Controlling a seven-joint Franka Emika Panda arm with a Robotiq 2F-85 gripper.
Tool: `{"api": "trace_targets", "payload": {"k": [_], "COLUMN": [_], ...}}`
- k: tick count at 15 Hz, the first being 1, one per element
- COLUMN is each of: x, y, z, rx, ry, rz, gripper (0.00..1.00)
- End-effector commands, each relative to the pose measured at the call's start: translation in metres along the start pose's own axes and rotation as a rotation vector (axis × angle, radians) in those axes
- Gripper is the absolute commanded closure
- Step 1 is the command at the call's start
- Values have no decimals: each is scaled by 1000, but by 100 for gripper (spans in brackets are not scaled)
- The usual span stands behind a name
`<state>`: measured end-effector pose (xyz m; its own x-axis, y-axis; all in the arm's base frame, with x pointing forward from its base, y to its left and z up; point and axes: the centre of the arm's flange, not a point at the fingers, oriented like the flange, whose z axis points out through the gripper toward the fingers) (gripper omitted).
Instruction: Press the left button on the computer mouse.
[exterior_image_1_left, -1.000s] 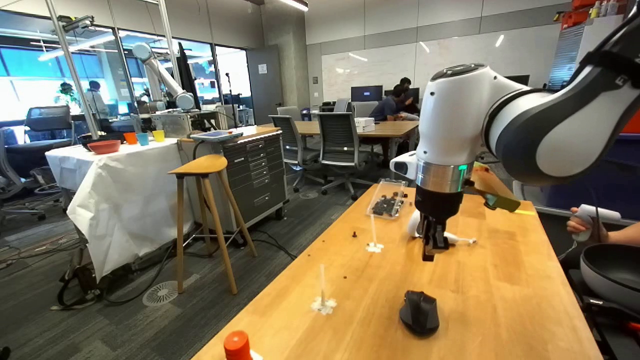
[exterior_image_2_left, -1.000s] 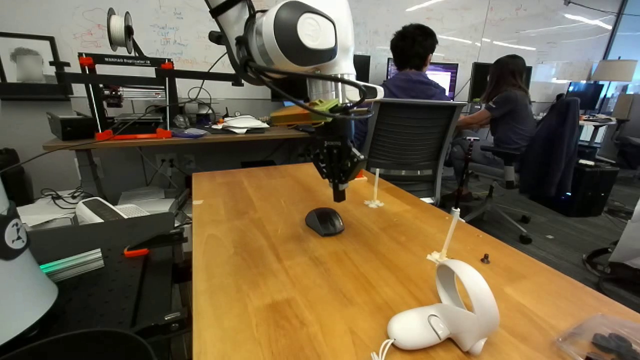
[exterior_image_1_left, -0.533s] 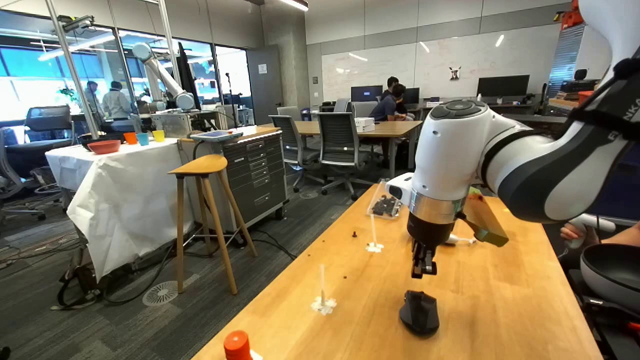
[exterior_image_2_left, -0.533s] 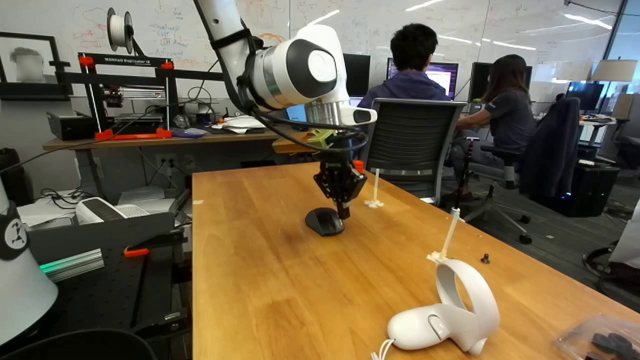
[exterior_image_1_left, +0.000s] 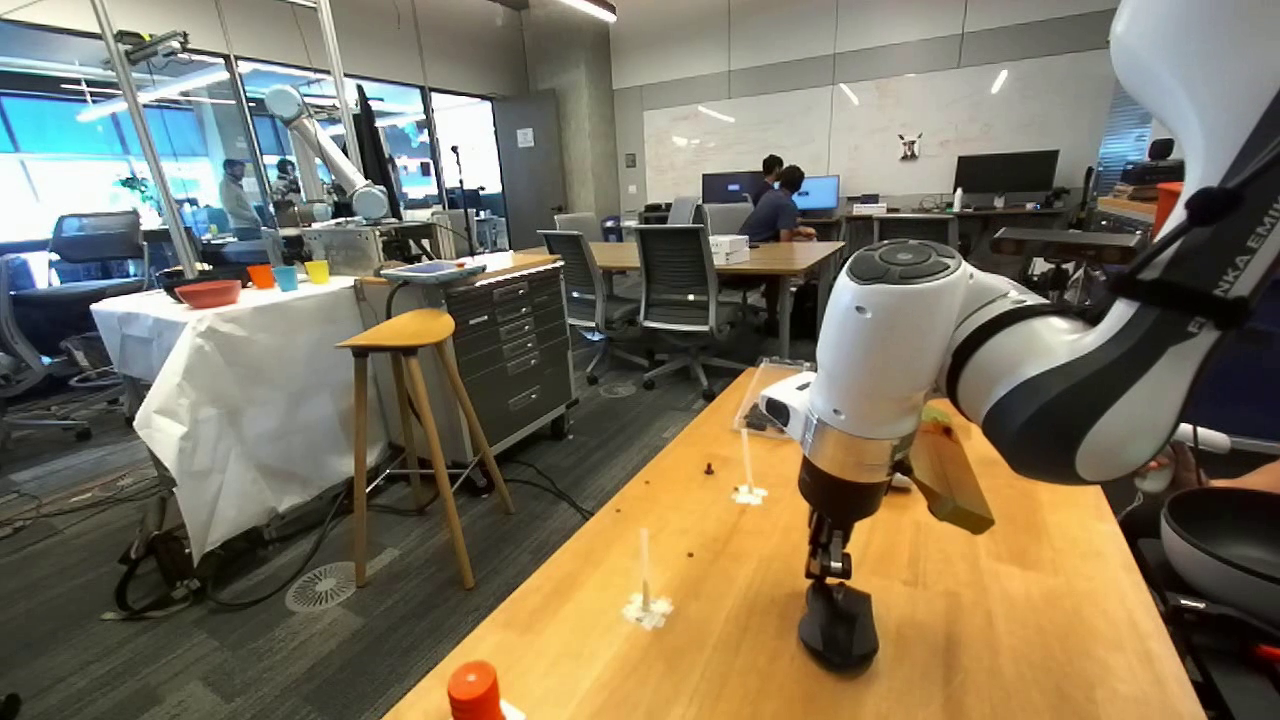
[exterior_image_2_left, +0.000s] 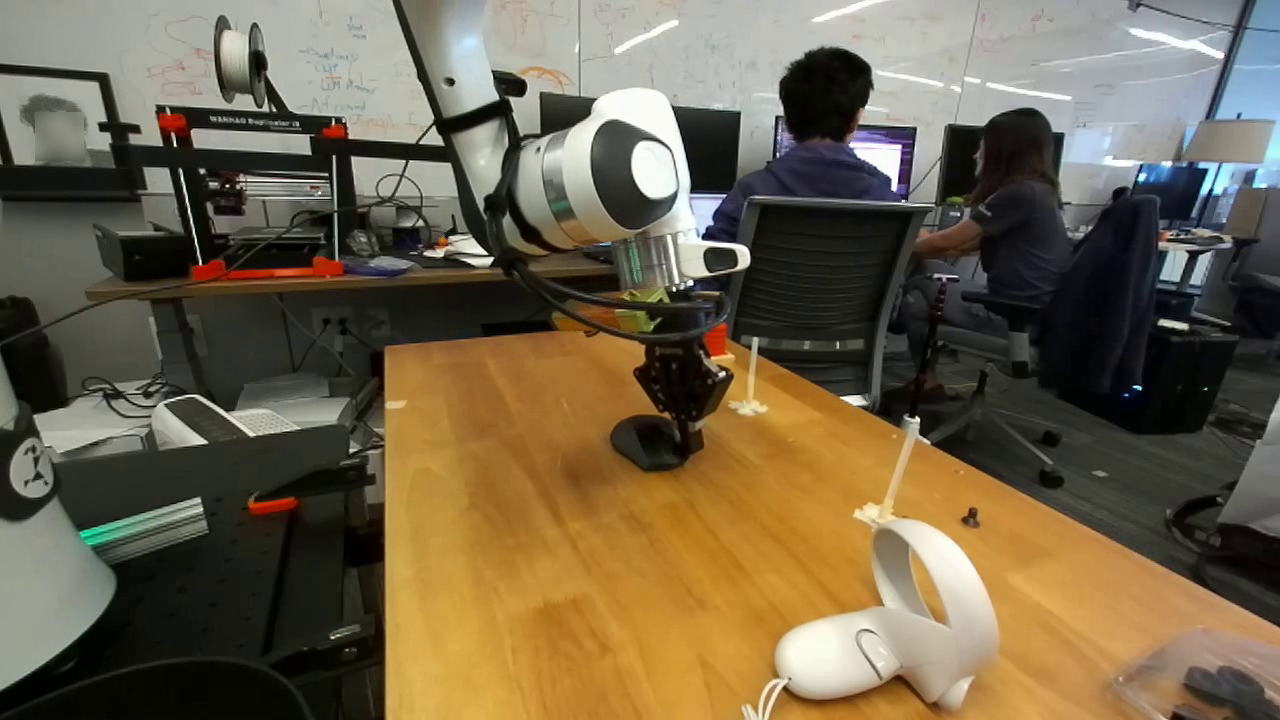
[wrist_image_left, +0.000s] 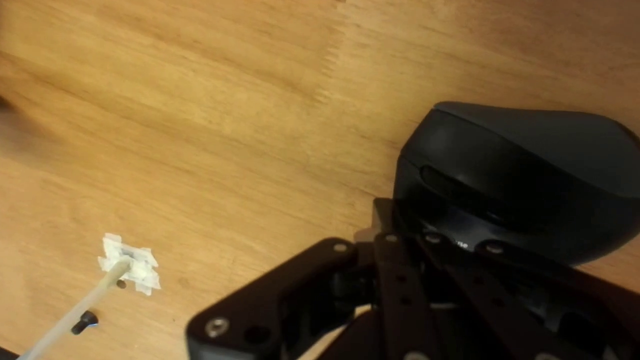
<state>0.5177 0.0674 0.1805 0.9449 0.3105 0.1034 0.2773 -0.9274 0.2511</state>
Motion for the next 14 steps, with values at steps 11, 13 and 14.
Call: {"api": "trace_targets", "payload": {"k": [11,13,14], "x": [8,9,8], "y": [42,56,63], "z": [-64,-86,-98], "rx": [50,43,40], "ry": [32,22,9], "rz": [142,156,160], "gripper": [100,100,100]}}
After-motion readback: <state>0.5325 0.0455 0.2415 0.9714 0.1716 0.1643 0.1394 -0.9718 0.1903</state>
